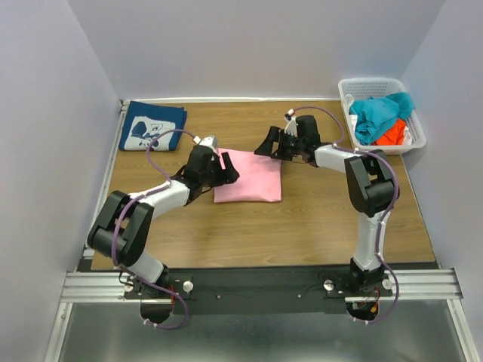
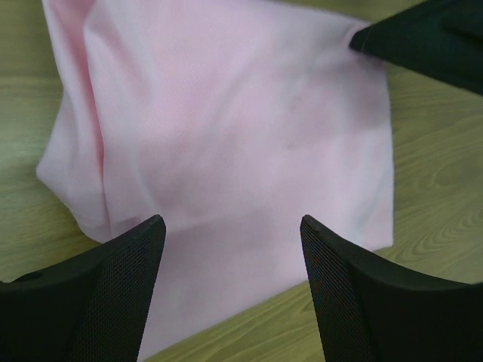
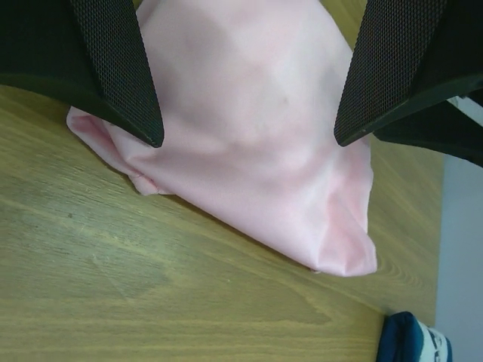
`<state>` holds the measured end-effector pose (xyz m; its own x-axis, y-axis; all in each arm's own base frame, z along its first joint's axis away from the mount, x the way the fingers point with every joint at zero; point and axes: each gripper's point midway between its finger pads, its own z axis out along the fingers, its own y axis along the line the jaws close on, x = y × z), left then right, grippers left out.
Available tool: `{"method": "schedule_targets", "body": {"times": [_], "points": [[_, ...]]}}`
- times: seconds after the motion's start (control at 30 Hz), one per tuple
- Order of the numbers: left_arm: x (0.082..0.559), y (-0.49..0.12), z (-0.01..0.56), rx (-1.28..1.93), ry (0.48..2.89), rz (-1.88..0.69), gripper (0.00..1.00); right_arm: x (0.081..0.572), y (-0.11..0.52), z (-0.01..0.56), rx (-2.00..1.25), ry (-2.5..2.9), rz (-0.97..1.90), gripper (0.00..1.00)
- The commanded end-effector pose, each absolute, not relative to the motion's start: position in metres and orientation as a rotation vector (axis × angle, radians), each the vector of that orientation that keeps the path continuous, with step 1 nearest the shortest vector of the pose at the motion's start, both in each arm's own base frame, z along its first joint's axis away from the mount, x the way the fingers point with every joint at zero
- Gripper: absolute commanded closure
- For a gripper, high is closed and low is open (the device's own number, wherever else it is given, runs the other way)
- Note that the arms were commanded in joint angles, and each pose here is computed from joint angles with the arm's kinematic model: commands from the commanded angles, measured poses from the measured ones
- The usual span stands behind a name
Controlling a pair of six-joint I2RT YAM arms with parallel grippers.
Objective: Fold and stack the t-shirts
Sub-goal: Fold the tshirt, then neatly place the folded tshirt to the corner
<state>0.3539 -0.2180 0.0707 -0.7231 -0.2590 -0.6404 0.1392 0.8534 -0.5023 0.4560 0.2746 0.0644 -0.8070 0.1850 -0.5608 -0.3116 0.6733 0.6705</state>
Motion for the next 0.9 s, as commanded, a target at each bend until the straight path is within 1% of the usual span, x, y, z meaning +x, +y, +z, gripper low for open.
{"method": "schedule_targets", "body": {"times": [0.0,0.03,0.07,0.1,0.17,0.2,0.27,0.3,0.33,0.53,0.73,0.87], "points": [[0.371,-0.207,0.133,-0.102,2.130,-0.623,0.20,0.461,0.261,0.138,-0.218,2.142,0.945,0.00],[0.374,-0.197,0.135,-0.140,2.120,-0.560,0.18,0.454,0.258,0.139,-0.233,2.147,0.925,0.00],[0.375,-0.192,0.136,-0.160,2.117,-0.530,0.13,0.449,0.254,0.162,-0.247,2.099,0.919,0.00],[0.373,-0.185,0.131,-0.188,2.144,-0.488,0.10,0.444,0.253,0.165,-0.248,2.094,0.915,0.00],[0.380,-0.177,0.137,-0.222,2.131,-0.435,0.09,0.434,0.246,0.170,-0.230,2.093,0.896,0.00],[0.378,-0.172,0.132,-0.232,2.155,-0.404,0.09,0.423,0.241,0.158,-0.208,2.126,0.888,0.00],[0.385,-0.166,0.130,-0.256,2.164,-0.362,0.09,0.414,0.232,0.170,-0.153,2.108,0.872,0.00],[0.387,-0.165,0.129,-0.260,2.164,-0.355,0.08,0.402,0.228,0.158,-0.143,2.137,0.868,0.00],[0.390,-0.162,0.123,-0.284,2.171,-0.338,0.07,0.396,0.226,0.165,-0.145,2.120,0.868,0.00],[0.406,-0.161,0.094,-0.275,2.234,-0.299,0.07,0.370,0.205,0.143,-0.090,2.166,0.796,0.00],[0.414,-0.161,0.058,-0.250,2.314,-0.281,0.07,0.350,0.195,0.152,-0.063,2.136,0.783,0.00],[0.414,-0.162,0.047,-0.248,2.344,-0.271,0.07,0.338,0.188,0.156,-0.064,2.120,0.765,0.00]]}}
